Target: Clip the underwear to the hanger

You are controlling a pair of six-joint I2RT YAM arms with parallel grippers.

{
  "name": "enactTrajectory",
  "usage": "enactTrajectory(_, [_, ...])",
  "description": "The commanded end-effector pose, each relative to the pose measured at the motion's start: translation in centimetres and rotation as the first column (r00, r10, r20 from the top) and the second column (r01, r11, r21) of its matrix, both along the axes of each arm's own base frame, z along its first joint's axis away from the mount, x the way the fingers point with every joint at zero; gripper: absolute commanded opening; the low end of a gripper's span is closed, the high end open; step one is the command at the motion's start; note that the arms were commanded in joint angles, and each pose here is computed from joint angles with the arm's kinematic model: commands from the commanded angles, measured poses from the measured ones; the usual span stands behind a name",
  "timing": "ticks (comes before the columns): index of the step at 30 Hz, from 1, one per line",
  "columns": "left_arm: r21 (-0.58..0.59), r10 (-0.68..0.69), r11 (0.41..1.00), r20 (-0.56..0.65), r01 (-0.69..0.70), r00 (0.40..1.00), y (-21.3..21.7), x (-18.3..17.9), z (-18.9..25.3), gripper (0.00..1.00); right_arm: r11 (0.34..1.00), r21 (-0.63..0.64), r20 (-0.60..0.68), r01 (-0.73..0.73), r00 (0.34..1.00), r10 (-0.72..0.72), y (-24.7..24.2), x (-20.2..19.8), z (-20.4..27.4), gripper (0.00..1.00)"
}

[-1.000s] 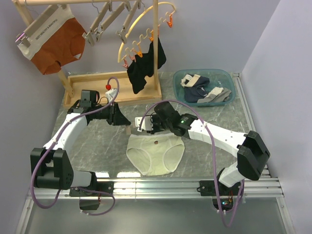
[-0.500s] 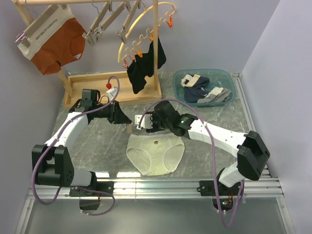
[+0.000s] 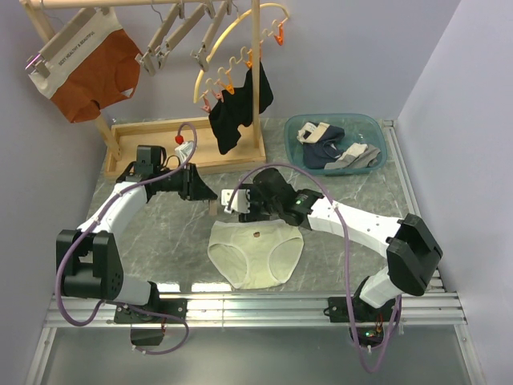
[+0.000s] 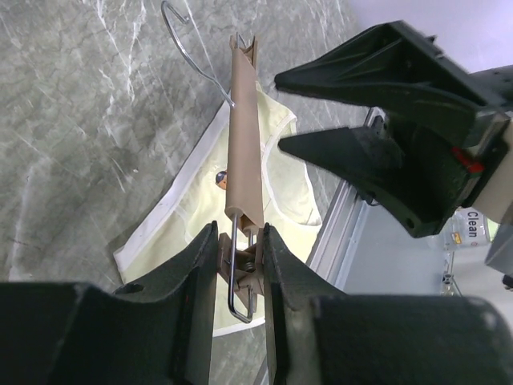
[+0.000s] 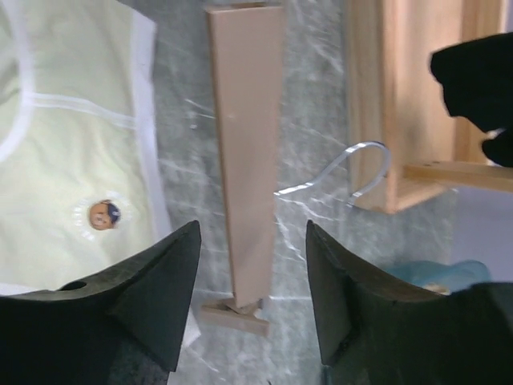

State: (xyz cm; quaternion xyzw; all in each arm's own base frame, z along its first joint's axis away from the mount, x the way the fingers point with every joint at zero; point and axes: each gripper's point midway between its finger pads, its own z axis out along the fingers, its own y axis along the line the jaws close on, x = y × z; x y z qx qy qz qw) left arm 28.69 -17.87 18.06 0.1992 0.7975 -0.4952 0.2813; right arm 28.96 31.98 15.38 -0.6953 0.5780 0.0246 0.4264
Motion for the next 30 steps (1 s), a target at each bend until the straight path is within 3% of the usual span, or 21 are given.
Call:
enactTrajectory(1, [-0.023,-0.043,0.999,0.067,0.044,0.997,-0.3,-0.5,1.5,0.0,0.997,0.072,-0.062,-0.03,0.997,0.035,1.1,-1.1,-0.6,0.63])
enactTrajectory(13, [-0.029,-0.098,0.994,0.107,0.101,0.989,-0.4,-1.5,1.7,0.0,0.975,0.191,-0.169,-0.112,0.975,0.145,2.0,-1.1,0.6,0.62])
enactTrajectory(22, [-0.019,-0.092,0.995,0.09,0.094,0.992,-0.4,-0.7,0.7,0.0,0.963,0.216,-0.199,-0.159,0.959,0.203,3.0,-1.4,2.3,0.59])
enactTrajectory(30, [-0.031,-0.097,0.995,0.096,0.1,0.991,-0.5,0.1,0.8,0.0,0.964,0.19,-0.207,-0.188,0.952,0.226,3.9,-1.3,0.9,0.59])
